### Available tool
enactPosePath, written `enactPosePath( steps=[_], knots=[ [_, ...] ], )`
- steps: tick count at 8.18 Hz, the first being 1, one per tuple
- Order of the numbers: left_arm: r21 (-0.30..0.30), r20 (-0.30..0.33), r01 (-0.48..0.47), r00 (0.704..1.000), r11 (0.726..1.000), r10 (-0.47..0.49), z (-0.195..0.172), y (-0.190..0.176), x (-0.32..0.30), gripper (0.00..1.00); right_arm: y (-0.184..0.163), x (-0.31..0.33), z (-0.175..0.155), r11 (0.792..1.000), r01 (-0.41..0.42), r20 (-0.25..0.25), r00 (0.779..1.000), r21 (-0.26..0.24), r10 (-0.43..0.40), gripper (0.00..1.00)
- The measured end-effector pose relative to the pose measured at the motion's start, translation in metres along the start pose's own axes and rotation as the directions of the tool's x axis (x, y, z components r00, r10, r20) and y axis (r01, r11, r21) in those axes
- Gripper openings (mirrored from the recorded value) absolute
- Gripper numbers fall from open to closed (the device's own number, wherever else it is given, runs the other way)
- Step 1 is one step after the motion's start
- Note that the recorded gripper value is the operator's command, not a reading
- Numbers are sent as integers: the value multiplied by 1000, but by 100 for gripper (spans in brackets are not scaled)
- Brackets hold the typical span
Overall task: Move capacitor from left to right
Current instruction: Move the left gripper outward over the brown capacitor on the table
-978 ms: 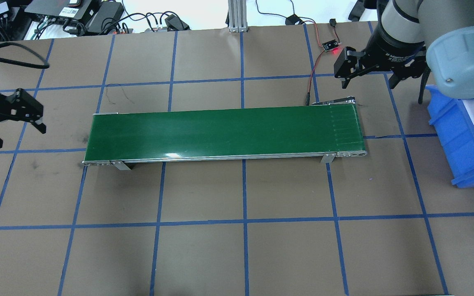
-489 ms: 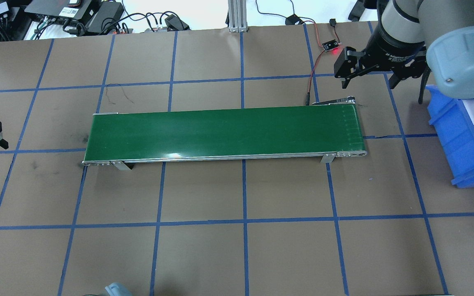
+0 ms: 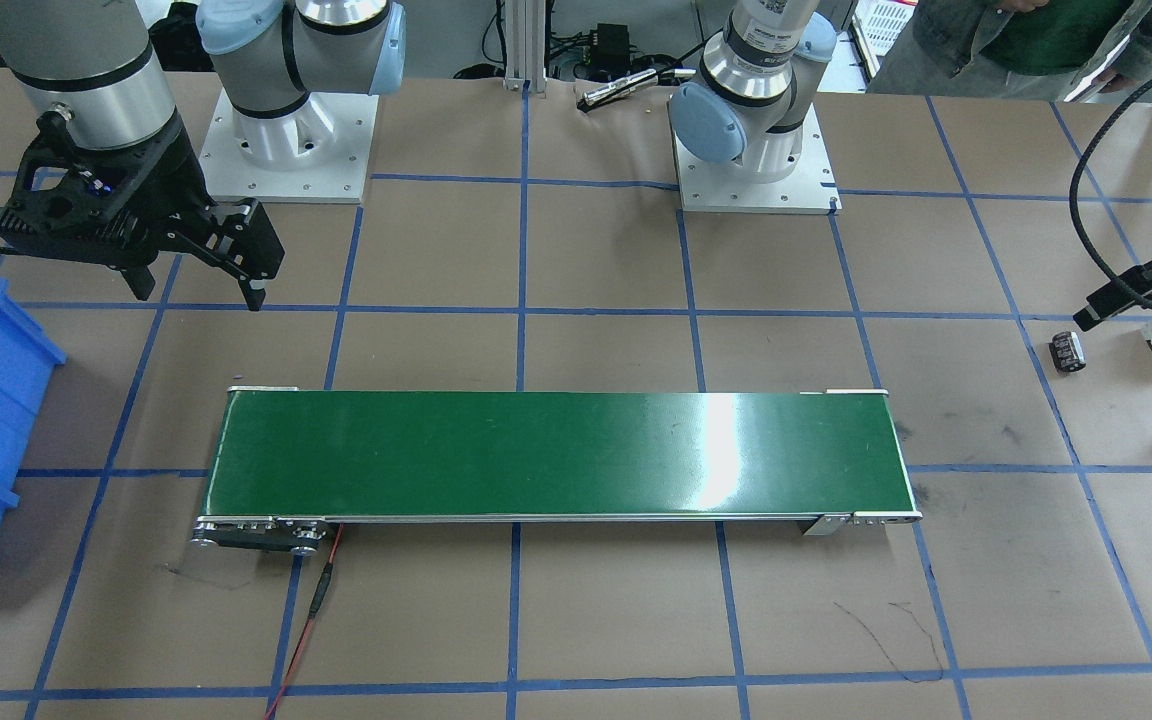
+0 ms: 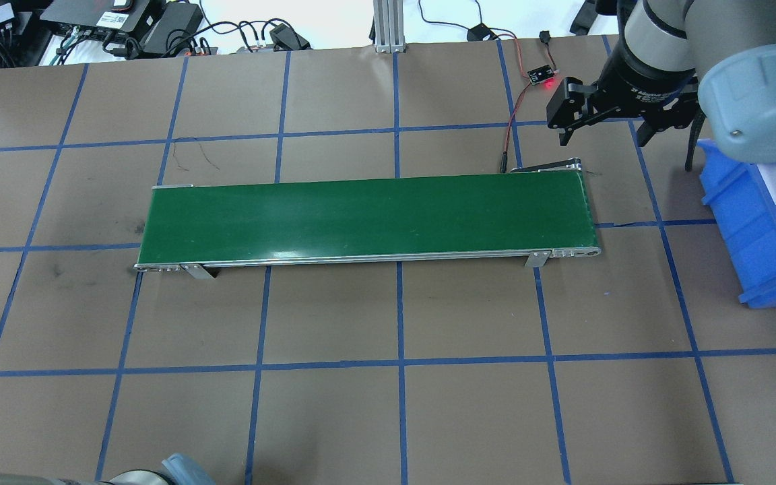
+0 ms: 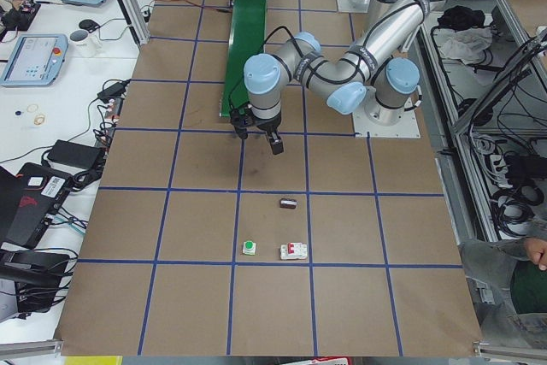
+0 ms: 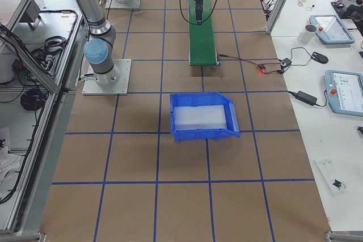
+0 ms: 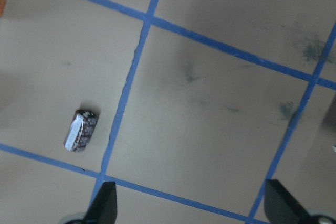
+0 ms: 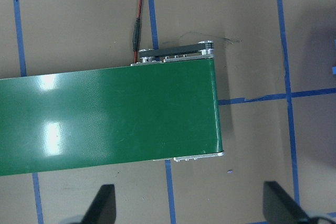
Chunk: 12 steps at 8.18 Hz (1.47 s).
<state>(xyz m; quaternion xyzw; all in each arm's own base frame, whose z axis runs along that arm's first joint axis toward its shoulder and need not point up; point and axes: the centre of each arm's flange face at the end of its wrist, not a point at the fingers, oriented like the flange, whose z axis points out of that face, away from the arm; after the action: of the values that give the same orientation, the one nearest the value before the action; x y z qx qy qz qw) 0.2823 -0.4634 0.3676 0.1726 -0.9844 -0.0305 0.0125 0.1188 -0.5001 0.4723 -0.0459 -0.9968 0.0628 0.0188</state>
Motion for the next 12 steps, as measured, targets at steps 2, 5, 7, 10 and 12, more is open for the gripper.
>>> enactPosePath(
  steps=[2,5,7,10,12],
  knots=[
    [16,52,-179,983,984,178,23,-11,-12,100,0,0,0,1000,0,0,1000,-1,0,100],
    [-89,115,-401,905,912,409,53,-1,-21,100,0,0,0,1000,0,-1,1000,-1,0,100],
    [-103,108,-425,894,900,434,60,4,-33,100,0,0,1,1000,0,-1,1000,-2,0,100],
    [-101,98,-410,903,907,419,86,5,-74,92,0,0,1,1000,0,-1,1000,-3,0,100],
    [-107,79,-408,906,907,417,111,9,-96,91,0,0,1,1000,0,-1,1000,-3,0,100]
  ],
)
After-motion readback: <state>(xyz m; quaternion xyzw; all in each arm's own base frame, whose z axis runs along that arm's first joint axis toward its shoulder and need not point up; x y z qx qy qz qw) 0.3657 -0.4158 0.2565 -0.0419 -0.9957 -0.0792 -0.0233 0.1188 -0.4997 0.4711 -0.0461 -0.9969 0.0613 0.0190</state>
